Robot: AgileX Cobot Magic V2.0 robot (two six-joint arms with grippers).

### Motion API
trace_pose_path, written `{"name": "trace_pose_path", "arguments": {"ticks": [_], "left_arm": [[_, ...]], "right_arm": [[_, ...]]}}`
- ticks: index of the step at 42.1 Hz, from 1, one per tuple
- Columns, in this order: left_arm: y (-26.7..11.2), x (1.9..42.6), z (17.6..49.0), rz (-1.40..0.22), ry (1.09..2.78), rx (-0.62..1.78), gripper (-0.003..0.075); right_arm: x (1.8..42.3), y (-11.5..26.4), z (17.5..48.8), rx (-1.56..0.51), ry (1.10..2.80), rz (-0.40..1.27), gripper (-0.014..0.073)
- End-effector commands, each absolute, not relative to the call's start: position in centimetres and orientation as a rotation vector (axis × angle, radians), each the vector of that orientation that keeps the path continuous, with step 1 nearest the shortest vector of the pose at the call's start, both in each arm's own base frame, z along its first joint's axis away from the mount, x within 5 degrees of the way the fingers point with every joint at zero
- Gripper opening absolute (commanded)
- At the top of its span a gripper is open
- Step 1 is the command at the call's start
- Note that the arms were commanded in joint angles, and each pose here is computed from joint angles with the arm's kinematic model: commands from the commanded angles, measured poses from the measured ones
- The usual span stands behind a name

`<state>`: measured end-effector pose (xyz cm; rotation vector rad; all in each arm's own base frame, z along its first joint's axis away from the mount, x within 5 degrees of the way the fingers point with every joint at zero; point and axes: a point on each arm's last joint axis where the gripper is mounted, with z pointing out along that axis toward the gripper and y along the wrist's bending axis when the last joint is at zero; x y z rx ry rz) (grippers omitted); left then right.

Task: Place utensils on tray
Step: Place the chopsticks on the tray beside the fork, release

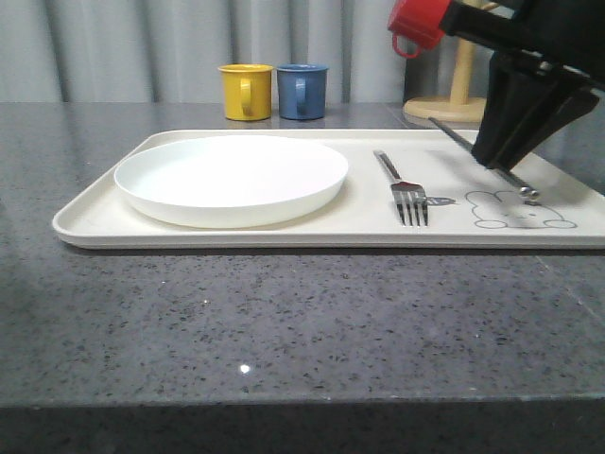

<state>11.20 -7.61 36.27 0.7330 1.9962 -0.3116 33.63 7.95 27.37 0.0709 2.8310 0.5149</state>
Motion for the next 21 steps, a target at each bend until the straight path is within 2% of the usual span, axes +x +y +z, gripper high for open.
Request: {"name": "trace_pose_path", "arguments": {"ticks": [1, 10, 13, 17, 21], "left_arm": [[-7.8, 11.3, 37.6, -0.341, 1.913, 0.699, 0.0419], [-7.8, 11.3, 37.6, -0.341, 1.913, 0.699, 0.0419], [-7.8, 11.3, 37.6, -0.341, 1.913, 0.699, 0.0419], [-7.8, 11.3, 37.6, -0.341, 1.913, 0.699, 0.0419], [-7.8, 11.3, 37.6, -0.341, 1.913, 0.699, 0.0419]], "right_arm": [[34.1, 8.3, 28.7, 0.140, 2.747, 0.592, -0.0022], [34.4, 8.6, 27.7, 0.141, 2.786, 0.597, -0.0021], [34.3, 8.6, 27.8, 0.140, 2.788, 0.597, 0.0011], [34.2, 8.6, 28.0, 0.136, 2.790, 0.599, 0.0144], [34.0, 8.5, 28.4, 0.122, 2.772, 0.596, 0.0315]]}}
